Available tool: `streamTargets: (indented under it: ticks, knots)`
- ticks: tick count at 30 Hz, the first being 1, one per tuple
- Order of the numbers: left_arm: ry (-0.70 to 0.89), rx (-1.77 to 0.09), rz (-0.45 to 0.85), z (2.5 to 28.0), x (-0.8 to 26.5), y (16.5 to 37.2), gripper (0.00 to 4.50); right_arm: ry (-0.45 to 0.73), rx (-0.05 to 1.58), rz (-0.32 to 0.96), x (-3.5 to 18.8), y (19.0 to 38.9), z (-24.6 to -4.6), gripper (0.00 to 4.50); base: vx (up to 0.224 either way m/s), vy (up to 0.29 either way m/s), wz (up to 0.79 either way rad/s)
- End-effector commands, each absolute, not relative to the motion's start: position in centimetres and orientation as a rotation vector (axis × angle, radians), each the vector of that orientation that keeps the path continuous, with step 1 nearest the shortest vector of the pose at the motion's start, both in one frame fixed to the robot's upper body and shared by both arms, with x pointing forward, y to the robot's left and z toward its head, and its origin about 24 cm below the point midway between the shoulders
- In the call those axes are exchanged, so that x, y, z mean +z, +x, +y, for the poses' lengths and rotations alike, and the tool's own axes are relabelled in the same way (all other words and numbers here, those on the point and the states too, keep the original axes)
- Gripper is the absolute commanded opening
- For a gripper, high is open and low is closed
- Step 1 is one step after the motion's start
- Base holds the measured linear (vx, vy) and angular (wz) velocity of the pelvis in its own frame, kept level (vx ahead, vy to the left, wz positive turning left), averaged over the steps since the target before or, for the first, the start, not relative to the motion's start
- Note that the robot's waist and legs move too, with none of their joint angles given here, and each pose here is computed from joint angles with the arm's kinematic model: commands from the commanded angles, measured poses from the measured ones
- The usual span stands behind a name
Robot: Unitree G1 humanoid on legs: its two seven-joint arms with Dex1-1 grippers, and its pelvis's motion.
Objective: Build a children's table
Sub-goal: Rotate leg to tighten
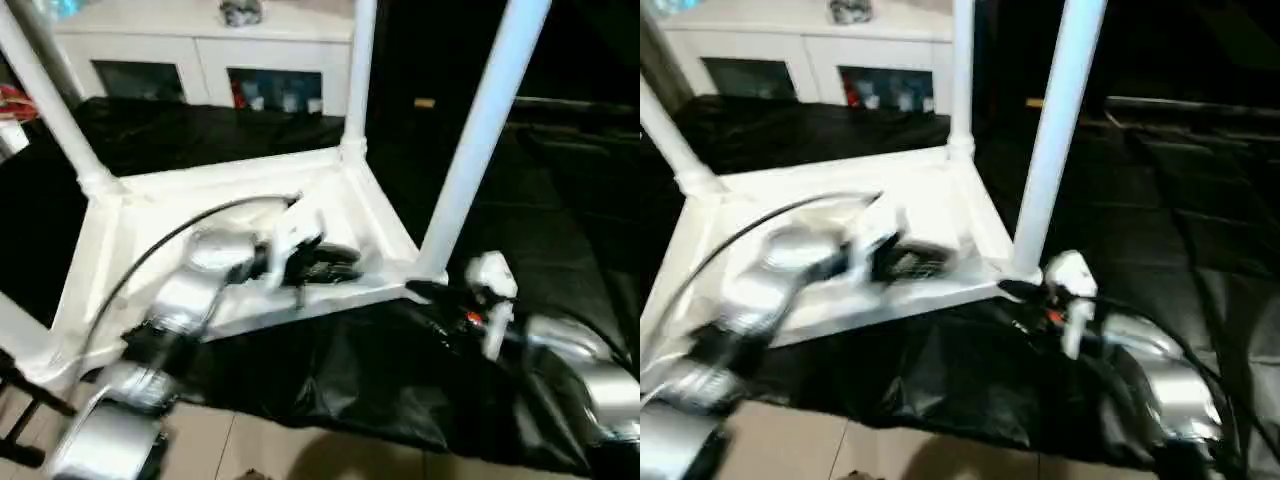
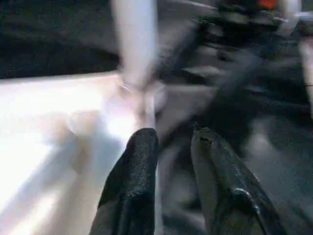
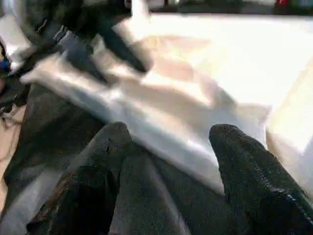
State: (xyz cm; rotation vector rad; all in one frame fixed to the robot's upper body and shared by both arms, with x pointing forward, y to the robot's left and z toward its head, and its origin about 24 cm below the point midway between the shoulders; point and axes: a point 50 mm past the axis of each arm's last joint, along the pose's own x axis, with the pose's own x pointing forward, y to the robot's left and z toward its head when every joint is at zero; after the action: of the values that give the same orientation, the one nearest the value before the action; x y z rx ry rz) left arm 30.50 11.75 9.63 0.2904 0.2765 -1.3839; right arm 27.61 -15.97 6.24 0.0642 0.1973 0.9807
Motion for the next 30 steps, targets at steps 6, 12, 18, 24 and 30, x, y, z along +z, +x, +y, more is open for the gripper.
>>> streamTargets:
  ticks: [6, 12, 18, 24, 30]
  knots:
    - [0.262, -1.409, 0.417, 13.7, 9.6, 27.3, 2.1, 0.074, 0.823, 0.206, 5.3, 29.7, -13.3, 3.0, 0.0, 0.0, 0.0]
    - [0.323, -1.343, 0.6, 15.1, 7.5, 25.5, 2.49, 0.133, 0.626, 0.185, 5.2, 32.2, -10.4, 3.0, 0.0, 0.0, 0.0]
    - [0.405, -1.181, 0.637, 15.5, 5.8, 26.4, 3.05, 0.115, 0.321, 0.181, 4.9, 34.3, -10.9, 3.0, 0.0, 0.0, 0.0]
    - [0.476, -1.068, 0.628, 16.3, 5.5, 27.4, 3.57, 0.11, 0.117, 0.171, 4.7, 35.4, -13.1, 3.0, 0.0, 0.0, 0.0]
    - [0.514, -1.0, 0.631, 17.0, 5.2, 28.0, 4.13, 0.08, -0.017, 0.163, 5.0, 36.1, -16.0, 3.0, 0.0, 0.0, 0.0]
